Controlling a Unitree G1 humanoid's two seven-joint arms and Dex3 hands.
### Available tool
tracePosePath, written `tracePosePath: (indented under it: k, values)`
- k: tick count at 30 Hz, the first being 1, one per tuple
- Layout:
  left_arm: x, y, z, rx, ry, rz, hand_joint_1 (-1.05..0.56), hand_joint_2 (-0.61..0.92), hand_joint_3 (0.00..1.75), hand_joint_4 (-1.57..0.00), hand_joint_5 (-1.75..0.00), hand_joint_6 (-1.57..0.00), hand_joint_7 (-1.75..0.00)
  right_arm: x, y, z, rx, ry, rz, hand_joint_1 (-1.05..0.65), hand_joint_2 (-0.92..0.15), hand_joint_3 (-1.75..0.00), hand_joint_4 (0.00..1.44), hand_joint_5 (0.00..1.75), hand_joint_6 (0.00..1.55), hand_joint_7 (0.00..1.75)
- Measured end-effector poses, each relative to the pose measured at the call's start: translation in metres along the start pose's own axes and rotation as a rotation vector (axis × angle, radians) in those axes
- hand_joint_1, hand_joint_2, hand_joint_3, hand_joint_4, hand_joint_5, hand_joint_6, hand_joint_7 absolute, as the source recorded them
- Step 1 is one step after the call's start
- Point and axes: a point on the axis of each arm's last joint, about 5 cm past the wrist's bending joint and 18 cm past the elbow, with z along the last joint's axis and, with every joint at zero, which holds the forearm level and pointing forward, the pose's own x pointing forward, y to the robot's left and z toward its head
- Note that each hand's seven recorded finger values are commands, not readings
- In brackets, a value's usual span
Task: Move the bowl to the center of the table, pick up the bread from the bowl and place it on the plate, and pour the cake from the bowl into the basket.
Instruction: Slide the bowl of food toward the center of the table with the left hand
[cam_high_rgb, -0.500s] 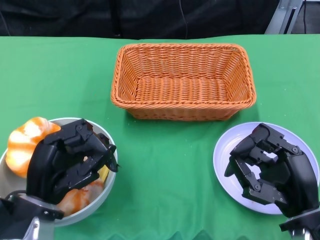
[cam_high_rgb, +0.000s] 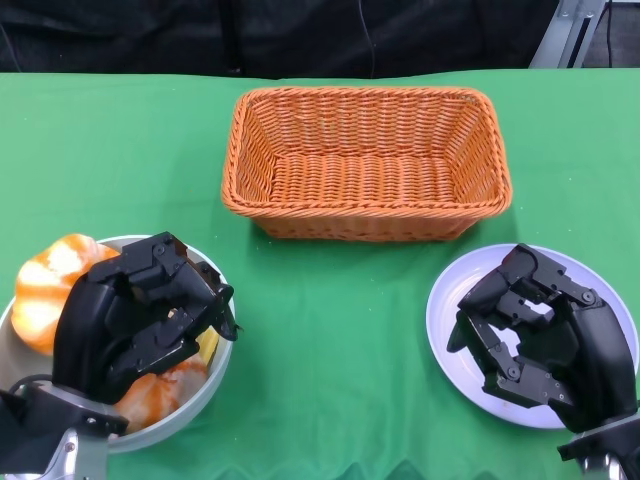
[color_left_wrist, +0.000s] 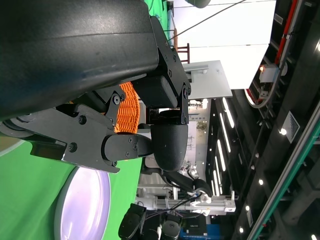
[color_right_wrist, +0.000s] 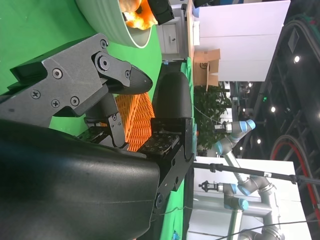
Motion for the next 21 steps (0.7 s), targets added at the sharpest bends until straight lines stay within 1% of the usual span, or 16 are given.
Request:
tracePosePath:
  k: [10, 15, 21]
  values:
    - [0.0022, -0.0009, 0.003, 0.002, -0.01, 0.0, -0.1, 0.92, 0.4, -0.83, -1.56, -0.88, -1.16, 0.0007, 0.0006, 0.0011, -0.002, -0.003, 0.004, -0.1, -0.62, -0.89, 0.69, 1.64, 0.65, 1.29]
    - [0.0017, -0.0025, 0.0044, 0.0, -0.009, -0.005, -0.09, 0.92, 0.41, -0.83, -1.56, -0.89, -1.16, 0.0005, 0.001, 0.0015, -0.009, -0.003, 0.006, -0.12, -0.63, -0.84, 0.69, 1.63, 0.65, 1.28]
    - [0.0011, -0.0025, 0.0044, -0.005, -0.002, 0.003, -0.1, 0.92, 0.39, -0.84, -1.54, -0.9, -1.13, 0.0, 0.0016, 0.0018, -0.008, -0.001, 0.002, -0.1, -0.65, -0.84, 0.69, 1.64, 0.66, 1.28]
